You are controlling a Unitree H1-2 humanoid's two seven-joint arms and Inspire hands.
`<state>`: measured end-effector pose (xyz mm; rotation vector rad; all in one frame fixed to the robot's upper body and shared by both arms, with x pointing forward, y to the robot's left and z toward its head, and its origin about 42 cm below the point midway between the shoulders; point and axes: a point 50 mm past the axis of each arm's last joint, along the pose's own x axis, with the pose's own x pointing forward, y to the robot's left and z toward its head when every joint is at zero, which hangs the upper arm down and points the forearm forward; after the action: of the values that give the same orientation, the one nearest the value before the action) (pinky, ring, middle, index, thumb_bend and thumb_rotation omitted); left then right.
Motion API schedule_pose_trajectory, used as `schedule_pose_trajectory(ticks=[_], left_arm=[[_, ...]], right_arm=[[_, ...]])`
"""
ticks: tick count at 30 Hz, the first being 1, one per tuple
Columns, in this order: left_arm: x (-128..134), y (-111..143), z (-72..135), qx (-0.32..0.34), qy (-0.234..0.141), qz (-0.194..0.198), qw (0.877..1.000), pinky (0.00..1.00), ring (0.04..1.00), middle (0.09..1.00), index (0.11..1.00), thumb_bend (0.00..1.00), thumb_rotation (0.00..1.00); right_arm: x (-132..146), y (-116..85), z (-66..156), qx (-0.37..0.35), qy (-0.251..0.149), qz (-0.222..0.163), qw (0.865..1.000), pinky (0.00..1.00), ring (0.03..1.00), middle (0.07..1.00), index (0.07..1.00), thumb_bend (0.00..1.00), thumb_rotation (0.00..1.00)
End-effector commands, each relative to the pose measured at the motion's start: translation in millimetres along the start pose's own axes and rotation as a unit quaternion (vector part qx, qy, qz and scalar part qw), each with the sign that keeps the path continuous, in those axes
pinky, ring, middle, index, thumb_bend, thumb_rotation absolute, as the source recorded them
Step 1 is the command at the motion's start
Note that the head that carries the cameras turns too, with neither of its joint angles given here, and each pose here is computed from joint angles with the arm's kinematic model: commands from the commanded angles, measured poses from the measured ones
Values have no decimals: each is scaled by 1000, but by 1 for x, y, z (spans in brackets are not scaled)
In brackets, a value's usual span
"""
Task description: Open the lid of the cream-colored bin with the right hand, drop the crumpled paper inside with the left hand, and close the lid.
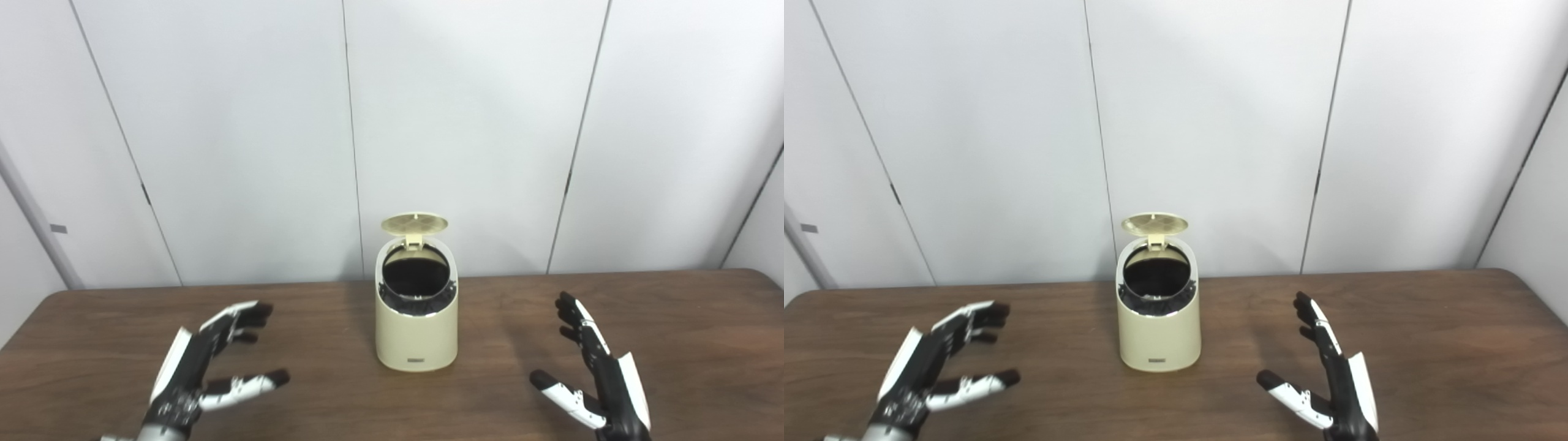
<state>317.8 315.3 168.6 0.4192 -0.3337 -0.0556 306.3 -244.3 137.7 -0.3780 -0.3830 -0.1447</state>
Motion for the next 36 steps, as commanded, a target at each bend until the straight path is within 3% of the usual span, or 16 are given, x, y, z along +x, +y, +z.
schedule_pose_trajectory(ticks=[1,6,16,26,32,34,36], left_arm=[[8,8,11,-2,-43,26,999,702,774,781,765,903,266],[0,3,5,-9,-36,37,999,705,782,781,764,873,247],[-15,-12,-19,-9,12,29,999,693,783,789,769,891,249],[-14,-19,-24,-17,5,27,999,693,776,781,762,906,234],[-12,-19,-23,-14,2,28,1000,688,772,779,759,906,241],[-12,-19,-23,-15,1,28,999,685,773,779,760,905,239],[-12,-19,-22,-17,0,28,999,688,773,779,761,903,238]], right_arm=[[-14,-2,-14,-8,20,7,1000,852,897,900,924,939,714],[-14,-7,-14,-15,18,5,1000,831,887,898,917,951,729],[-16,-16,-14,-28,13,-3,1000,798,870,894,915,960,755],[-6,-25,-13,-32,-5,-12,999,735,832,875,904,985,769],[14,-41,-12,-50,-27,-14,998,811,873,892,905,999,782],[24,-47,-11,-60,-47,-11,997,860,891,897,902,995,776],[35,-51,-4,-74,-65,-7,995,849,886,895,902,982,792]])
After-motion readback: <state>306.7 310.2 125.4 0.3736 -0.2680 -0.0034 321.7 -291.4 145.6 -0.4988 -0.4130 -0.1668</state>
